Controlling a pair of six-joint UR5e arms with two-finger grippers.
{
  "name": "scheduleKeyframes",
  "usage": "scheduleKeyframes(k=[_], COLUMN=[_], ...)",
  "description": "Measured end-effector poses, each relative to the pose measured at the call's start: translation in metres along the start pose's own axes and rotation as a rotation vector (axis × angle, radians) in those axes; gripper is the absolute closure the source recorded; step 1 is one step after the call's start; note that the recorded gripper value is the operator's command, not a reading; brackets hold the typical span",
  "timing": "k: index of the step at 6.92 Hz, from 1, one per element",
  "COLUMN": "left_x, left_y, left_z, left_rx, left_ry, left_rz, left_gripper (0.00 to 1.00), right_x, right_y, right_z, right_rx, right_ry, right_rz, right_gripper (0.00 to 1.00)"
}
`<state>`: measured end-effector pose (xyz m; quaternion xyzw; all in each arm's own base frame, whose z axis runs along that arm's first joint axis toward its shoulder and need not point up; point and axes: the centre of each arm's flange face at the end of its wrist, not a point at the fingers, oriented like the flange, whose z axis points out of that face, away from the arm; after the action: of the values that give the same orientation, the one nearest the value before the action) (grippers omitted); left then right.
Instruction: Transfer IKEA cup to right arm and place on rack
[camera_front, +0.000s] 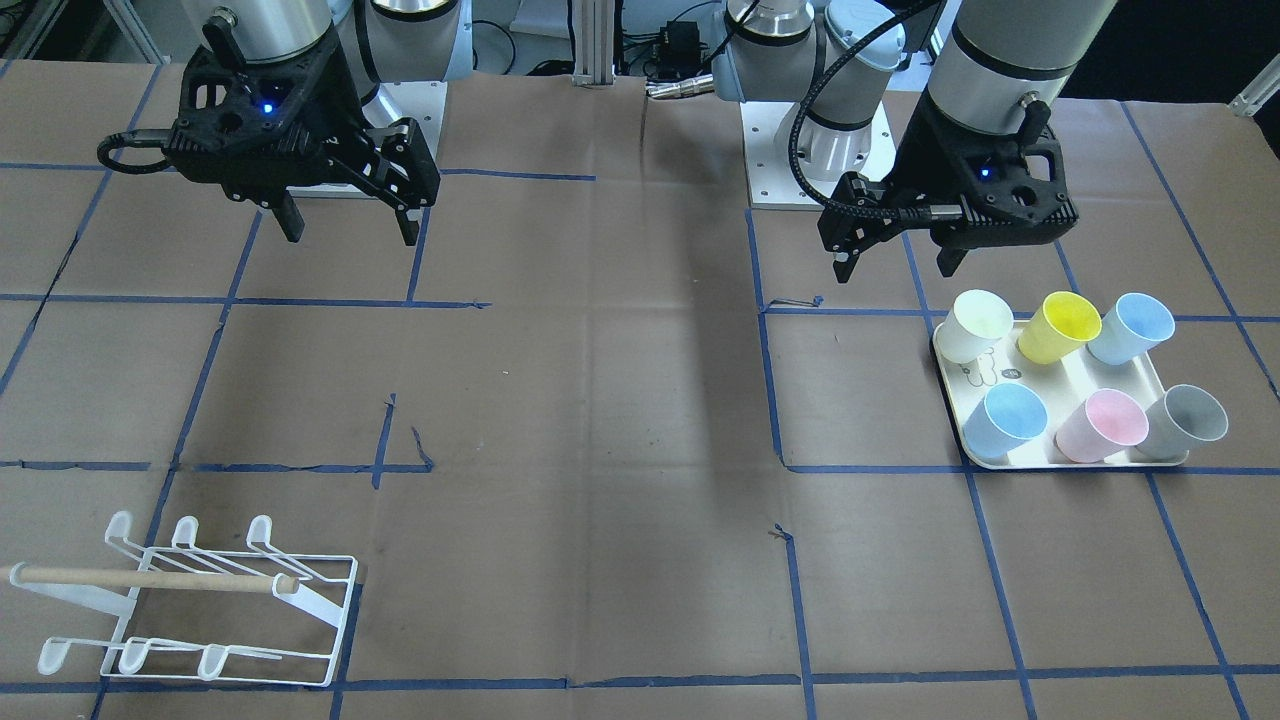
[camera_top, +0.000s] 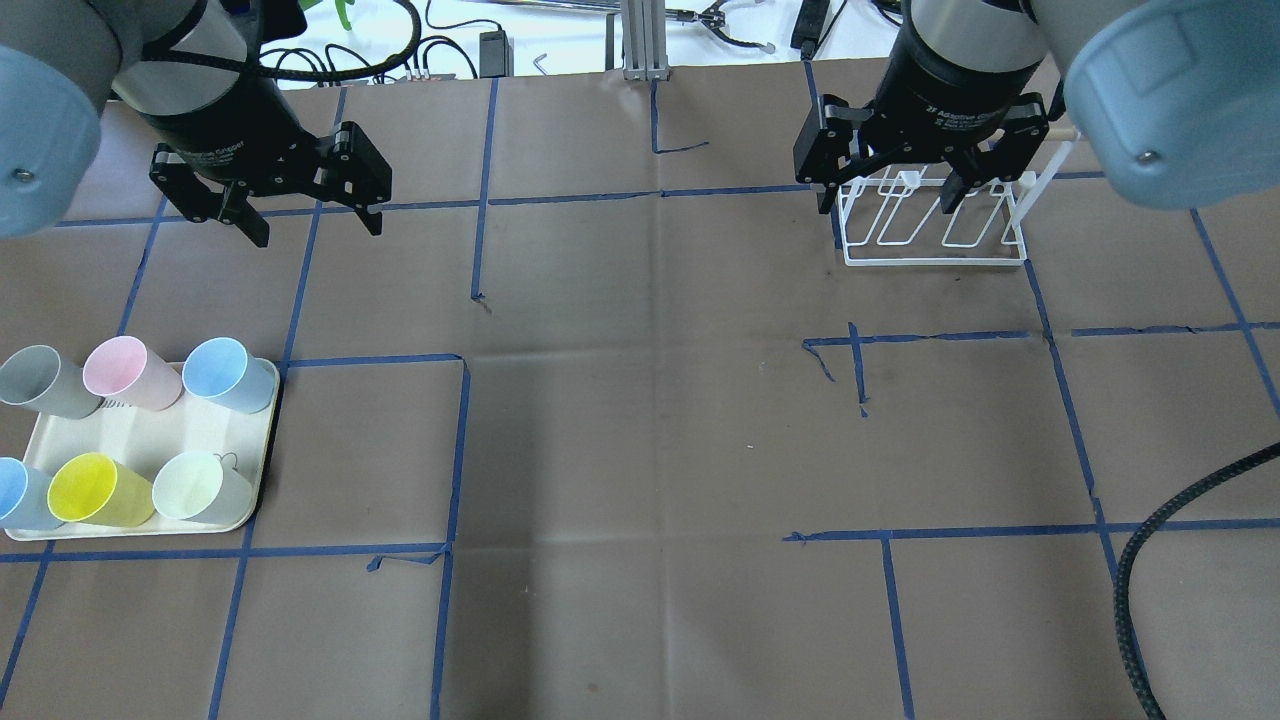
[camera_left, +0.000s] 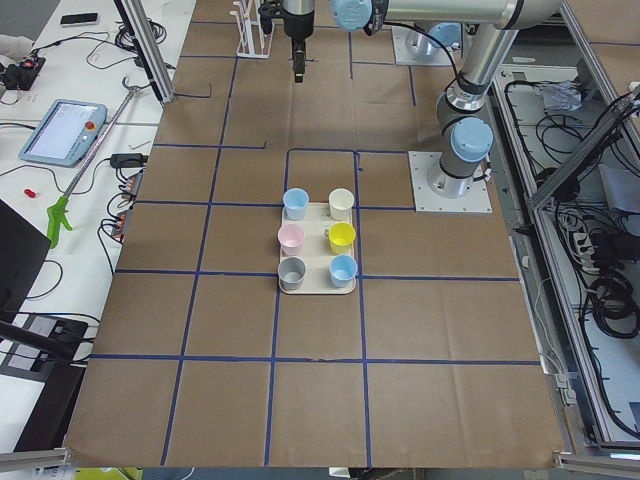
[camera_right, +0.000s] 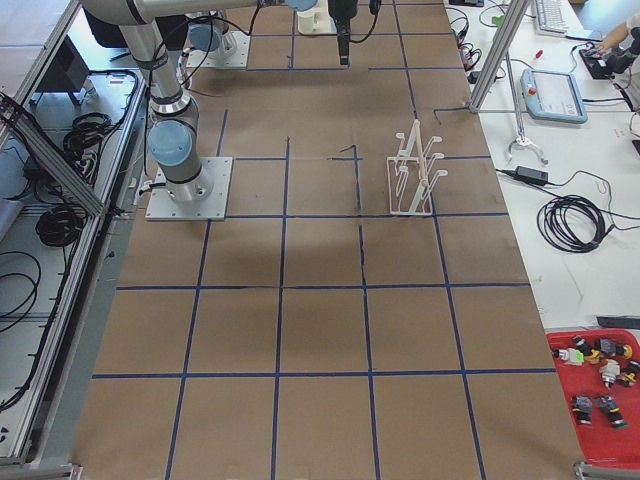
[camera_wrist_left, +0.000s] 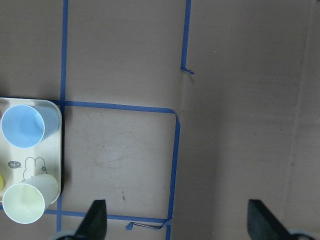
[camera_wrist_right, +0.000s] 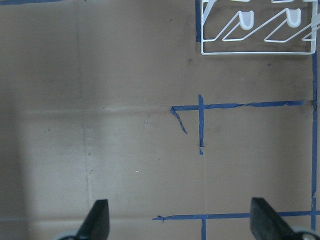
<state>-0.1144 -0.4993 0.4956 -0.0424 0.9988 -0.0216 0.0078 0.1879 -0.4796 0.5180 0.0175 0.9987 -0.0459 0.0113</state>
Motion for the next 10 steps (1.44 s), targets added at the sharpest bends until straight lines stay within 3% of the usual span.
scheduleKeyframes(k=[2,6,8,10], left_x=[-0.04,-0.182,-0.199,-0.205], left_y=[-0.001,0.009,0.003,-0.007], left_z=[0.005,0.03,0.058,0.11], left_rx=[-0.006,-0.04,-0.031,-0.005], left_ry=[-0.001,0.002,0.002,-0.006], left_rz=[-0.002,0.02,0.03,0.034], left_gripper=[0.0,0.0,0.0,0.0], right_x=[0.0,0.0,0.001,0.001], right_y=[0.0,0.001,0.001,0.001], right_z=[0.0,0.005,0.01,0.01], right_rx=[0.0,-0.01,-0.019,-0.02], right_ry=[-0.001,-0.002,-0.002,-0.002], right_rz=[0.001,0.002,0.003,0.003], right_gripper=[0.0,0.0,0.0,0.0])
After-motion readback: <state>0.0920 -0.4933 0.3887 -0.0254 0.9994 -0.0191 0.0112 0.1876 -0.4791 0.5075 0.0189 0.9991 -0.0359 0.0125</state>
